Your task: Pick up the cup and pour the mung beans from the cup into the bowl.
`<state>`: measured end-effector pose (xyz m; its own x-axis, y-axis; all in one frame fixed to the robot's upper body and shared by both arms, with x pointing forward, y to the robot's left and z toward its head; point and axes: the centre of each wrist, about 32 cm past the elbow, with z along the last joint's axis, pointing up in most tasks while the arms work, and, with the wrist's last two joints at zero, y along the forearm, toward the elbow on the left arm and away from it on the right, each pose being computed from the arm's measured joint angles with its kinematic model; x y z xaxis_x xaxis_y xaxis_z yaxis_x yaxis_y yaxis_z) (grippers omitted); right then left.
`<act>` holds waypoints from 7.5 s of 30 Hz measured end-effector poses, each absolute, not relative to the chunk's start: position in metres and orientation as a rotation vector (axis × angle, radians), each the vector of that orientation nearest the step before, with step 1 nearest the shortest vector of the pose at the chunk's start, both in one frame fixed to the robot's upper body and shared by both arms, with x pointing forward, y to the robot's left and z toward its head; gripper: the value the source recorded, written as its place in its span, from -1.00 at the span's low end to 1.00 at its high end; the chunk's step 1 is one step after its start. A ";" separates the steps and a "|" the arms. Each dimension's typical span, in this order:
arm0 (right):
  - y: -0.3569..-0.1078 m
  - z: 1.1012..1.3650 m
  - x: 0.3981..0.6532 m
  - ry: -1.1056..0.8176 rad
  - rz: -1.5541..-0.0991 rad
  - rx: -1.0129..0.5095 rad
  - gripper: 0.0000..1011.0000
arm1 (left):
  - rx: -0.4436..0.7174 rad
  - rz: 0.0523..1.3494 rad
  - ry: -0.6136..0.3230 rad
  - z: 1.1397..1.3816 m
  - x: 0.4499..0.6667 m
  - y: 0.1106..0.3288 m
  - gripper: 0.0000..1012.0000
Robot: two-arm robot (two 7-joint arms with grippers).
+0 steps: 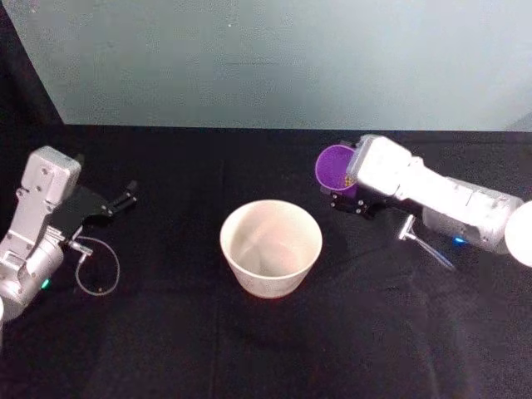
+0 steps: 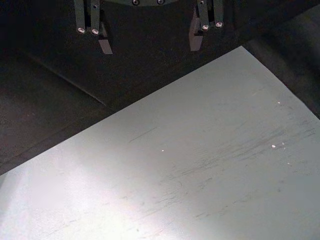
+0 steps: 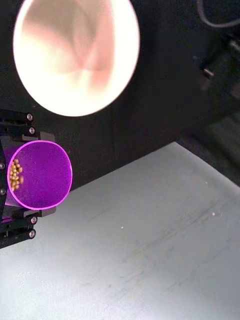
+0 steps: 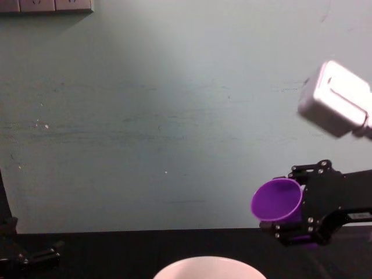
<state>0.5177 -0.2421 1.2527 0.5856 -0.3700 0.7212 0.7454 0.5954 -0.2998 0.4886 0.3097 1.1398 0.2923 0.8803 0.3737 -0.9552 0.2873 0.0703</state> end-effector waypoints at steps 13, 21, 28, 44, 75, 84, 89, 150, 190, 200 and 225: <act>-0.225 1.248 0.511 -0.831 -0.654 -0.738 0.45 | 0.304 1.248 -0.285 1.140 0.489 0.310 0.98; -0.214 1.245 0.505 -0.943 -0.626 -0.787 0.45 | 0.304 1.248 -0.285 1.140 0.489 0.310 0.98; -0.209 1.242 0.502 -1.019 -0.605 -0.818 0.45 | 0.304 1.248 -0.285 1.140 0.489 0.310 0.98; -0.194 1.234 0.494 -1.215 -0.569 -0.901 0.45 | 0.304 1.248 -0.285 1.140 0.489 0.310 0.98; -0.181 1.222 0.483 -1.522 -0.499 -1.008 0.45 | 0.305 1.248 -0.285 1.140 0.489 0.310 0.98; -0.177 1.219 0.480 -1.615 -0.482 -1.045 0.45 | 0.304 1.248 -0.285 1.140 0.489 0.310 0.98; -0.175 1.216 0.478 -1.685 -0.471 -1.077 0.45 | 0.304 1.248 -0.285 1.140 0.489 0.310 0.98; -0.282 1.204 0.529 -0.260 -0.896 -0.118 0.45 | 0.305 1.248 -0.285 1.140 0.489 0.310 0.98; -0.318 1.190 0.542 -0.104 -0.781 -0.038 0.45 | 0.304 1.248 -0.285 1.140 0.489 0.310 0.98; -0.320 1.152 0.533 -0.048 -0.737 -0.014 0.45 | 0.304 1.248 -0.285 1.140 0.489 0.310 0.98; -0.322 1.109 0.522 -0.035 -0.686 -0.031 0.45 | 0.304 1.248 -0.285 1.140 0.489 0.310 0.98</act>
